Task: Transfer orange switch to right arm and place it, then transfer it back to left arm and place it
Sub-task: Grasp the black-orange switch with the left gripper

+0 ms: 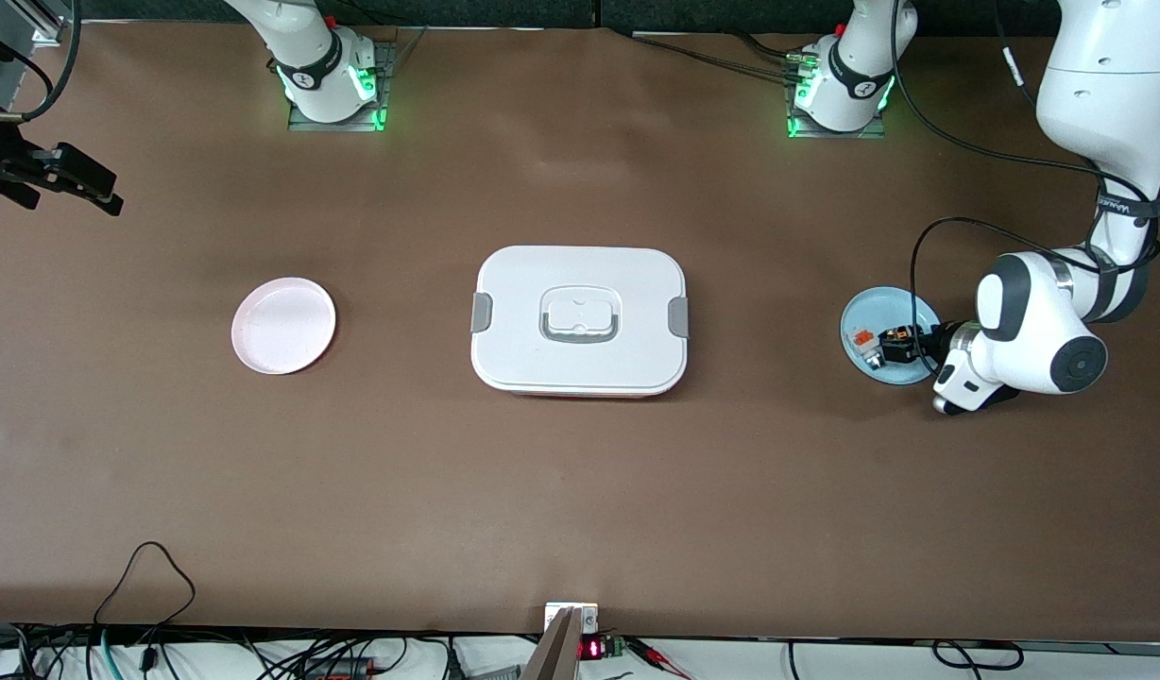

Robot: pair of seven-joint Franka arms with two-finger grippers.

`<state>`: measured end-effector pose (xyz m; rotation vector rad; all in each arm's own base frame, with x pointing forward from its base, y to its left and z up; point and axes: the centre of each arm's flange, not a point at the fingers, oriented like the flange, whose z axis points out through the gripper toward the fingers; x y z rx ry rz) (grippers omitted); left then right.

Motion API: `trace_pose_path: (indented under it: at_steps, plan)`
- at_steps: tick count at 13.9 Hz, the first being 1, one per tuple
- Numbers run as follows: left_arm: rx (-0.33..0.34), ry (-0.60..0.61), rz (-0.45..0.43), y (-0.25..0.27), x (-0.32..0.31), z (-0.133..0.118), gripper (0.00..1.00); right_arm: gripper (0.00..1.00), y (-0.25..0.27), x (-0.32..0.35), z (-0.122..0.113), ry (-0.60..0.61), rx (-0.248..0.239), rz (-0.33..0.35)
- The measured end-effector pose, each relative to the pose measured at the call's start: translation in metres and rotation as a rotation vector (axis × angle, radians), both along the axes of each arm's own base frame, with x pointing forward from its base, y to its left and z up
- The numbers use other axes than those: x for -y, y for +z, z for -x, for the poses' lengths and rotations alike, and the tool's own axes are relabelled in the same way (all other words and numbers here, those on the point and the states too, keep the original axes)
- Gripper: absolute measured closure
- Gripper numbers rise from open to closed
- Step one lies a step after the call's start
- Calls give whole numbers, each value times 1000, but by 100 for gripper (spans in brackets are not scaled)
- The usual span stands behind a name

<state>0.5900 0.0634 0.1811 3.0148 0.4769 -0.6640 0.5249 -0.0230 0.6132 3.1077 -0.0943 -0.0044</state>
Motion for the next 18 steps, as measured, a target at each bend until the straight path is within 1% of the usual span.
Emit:
trace_pose_path:
  at_steps: [4,6,8,9,10,11,12,13,14,15,16,17,18]
  plan:
    - [-31,22,-7,-11,1,10,0,0,-1,0,0,0,-7,0]
    - [-45,34,-11,-15,2,15,0,0,-3,-2,2,2,-27,-1]
    - [-56,43,-15,-19,2,19,1,0,-4,-4,3,6,-32,-3]
    - [-58,45,-16,-19,3,19,4,0,-4,-5,3,6,-33,-9]
    - [-59,46,-16,-19,2,19,4,0,-4,-7,3,5,-33,-28]
    - [-59,48,-17,-19,2,19,10,0,-4,-10,3,3,-34,-59]
    - [-59,50,-17,-19,1,20,20,0,-5,-12,3,1,-39,-93]
    - [-59,51,-17,-19,0,20,33,0,-7,-15,4,-2,-54,-126]
    - [-57,54,-18,-18,-1,19,44,0,-11,-19,5,-4,-78,-171]
    - [-52,57,-19,-17,-3,18,44,0,-17,-25,3,-6,-100,-229]
    - [-44,61,-20,-13,-6,15,48,0,-24,-31,-1,-9,-116,-283]
    - [-38,65,-21,-7,-9,10,54,0,-32,-35,-5,-13,-131,-329]
    - [-43,67,-20,2,-11,5,54,0,-38,-39,-9,-16,-145,-365]
